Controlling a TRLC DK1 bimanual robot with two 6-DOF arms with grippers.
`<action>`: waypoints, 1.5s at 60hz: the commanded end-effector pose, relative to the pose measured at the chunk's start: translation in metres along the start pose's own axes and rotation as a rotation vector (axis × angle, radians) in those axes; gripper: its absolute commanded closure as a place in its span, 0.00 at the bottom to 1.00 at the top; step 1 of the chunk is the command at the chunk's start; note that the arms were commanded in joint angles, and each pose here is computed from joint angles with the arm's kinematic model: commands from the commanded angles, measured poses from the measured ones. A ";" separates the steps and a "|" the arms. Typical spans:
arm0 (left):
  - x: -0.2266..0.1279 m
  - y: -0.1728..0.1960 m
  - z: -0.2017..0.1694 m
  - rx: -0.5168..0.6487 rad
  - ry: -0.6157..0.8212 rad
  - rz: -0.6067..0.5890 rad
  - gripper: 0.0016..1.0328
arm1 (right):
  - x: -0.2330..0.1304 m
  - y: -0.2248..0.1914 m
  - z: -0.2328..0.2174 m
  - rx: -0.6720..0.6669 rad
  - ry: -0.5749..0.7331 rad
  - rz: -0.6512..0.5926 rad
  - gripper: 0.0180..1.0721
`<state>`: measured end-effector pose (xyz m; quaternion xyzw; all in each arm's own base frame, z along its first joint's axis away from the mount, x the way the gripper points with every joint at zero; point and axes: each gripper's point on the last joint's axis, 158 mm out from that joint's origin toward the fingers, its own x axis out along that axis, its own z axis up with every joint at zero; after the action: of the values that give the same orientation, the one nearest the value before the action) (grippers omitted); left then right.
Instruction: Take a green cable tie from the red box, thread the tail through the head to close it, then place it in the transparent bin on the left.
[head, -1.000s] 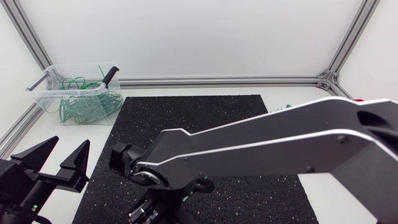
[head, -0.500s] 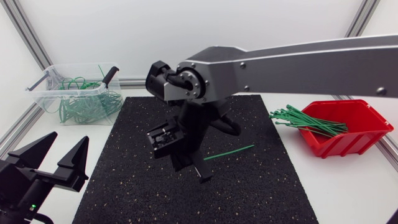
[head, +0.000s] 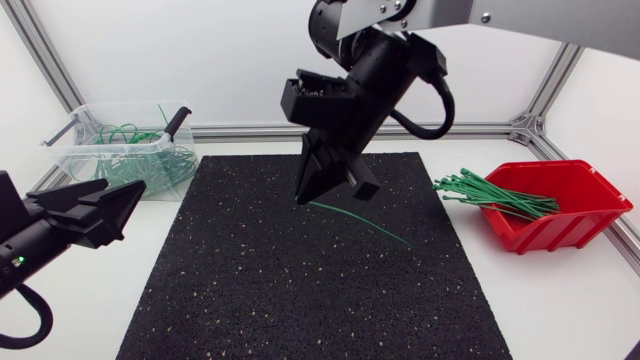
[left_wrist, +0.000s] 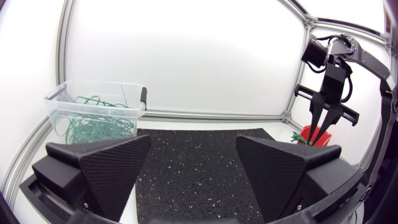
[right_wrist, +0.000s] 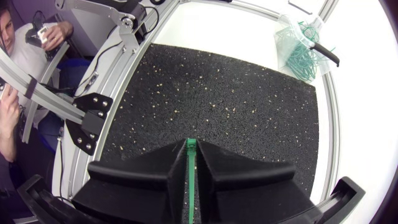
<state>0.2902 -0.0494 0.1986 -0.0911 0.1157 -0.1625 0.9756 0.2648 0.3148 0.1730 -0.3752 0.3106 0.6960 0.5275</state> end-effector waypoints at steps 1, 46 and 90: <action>0.009 0.003 0.010 -0.057 0.037 -0.026 0.10 | -0.005 -0.006 -0.002 0.039 -0.035 0.043 0.94; 0.037 -0.089 -0.029 0.419 0.178 -0.574 0.12 | -0.013 -0.010 0.023 0.109 -0.257 0.200 0.94; 0.007 -0.168 -0.037 0.416 0.048 -1.065 0.12 | -0.011 0.020 0.070 -0.008 -0.467 0.369 0.94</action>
<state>0.2429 -0.2062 0.1985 0.0580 0.0498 -0.6371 0.7670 0.2397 0.3580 0.2231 -0.1488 0.2522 0.8375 0.4614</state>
